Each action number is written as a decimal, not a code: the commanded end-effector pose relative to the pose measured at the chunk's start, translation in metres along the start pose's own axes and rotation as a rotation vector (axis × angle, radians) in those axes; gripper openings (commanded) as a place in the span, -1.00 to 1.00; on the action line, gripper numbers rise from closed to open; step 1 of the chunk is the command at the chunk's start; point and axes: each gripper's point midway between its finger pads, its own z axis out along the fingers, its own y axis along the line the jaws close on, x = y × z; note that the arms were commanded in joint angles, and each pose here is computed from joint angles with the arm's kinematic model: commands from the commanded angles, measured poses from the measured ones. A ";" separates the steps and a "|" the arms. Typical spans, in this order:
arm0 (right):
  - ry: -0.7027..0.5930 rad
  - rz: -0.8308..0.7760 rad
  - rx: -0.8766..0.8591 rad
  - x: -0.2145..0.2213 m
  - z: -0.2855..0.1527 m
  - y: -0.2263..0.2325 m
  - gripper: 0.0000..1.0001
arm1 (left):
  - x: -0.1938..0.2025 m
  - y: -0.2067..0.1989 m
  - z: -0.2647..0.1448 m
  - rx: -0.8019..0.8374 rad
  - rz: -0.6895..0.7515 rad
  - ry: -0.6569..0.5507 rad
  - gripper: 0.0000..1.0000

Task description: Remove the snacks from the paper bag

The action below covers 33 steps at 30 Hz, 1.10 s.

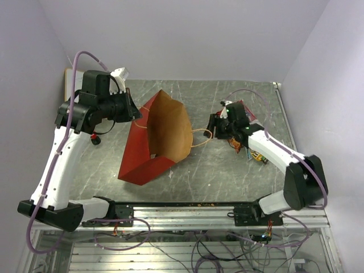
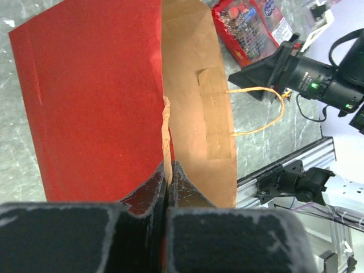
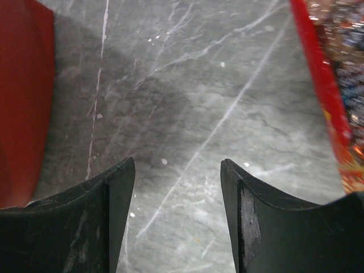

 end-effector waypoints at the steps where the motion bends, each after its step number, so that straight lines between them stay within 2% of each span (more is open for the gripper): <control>1: 0.020 -0.057 -0.102 0.001 0.033 0.031 0.21 | -0.005 0.008 -0.008 -0.069 0.033 -0.005 -0.86; 5: 0.073 -0.011 -0.208 0.019 0.054 0.062 0.17 | -0.012 0.006 -0.006 -0.063 0.053 -0.011 -0.86; 7: 0.099 0.027 -0.295 0.030 0.058 0.091 0.16 | -0.019 0.000 -0.004 -0.037 0.073 -0.017 -0.86; 13: 0.113 0.162 -0.421 0.046 0.058 0.147 0.17 | -0.036 -0.022 0.004 0.078 0.141 -0.022 -0.87; 15: 0.126 0.162 -0.455 0.057 0.055 0.168 0.18 | -0.039 -0.029 0.006 0.119 0.160 -0.026 -0.87; 19: 0.129 0.126 -0.530 0.076 0.045 0.210 0.27 | -0.035 -0.042 0.011 0.193 0.167 -0.007 -0.86; 23: 0.142 0.094 -0.585 0.096 0.036 0.240 0.32 | -0.027 -0.057 0.012 0.282 0.062 -0.036 -0.86; 26: 0.145 0.062 -0.630 0.108 0.027 0.251 0.33 | -0.018 -0.058 0.010 0.303 -0.004 -0.072 -0.86; 33: 0.129 -0.144 -0.686 0.136 0.015 0.255 0.35 | 0.007 -0.066 0.015 0.344 -0.078 -0.053 -0.86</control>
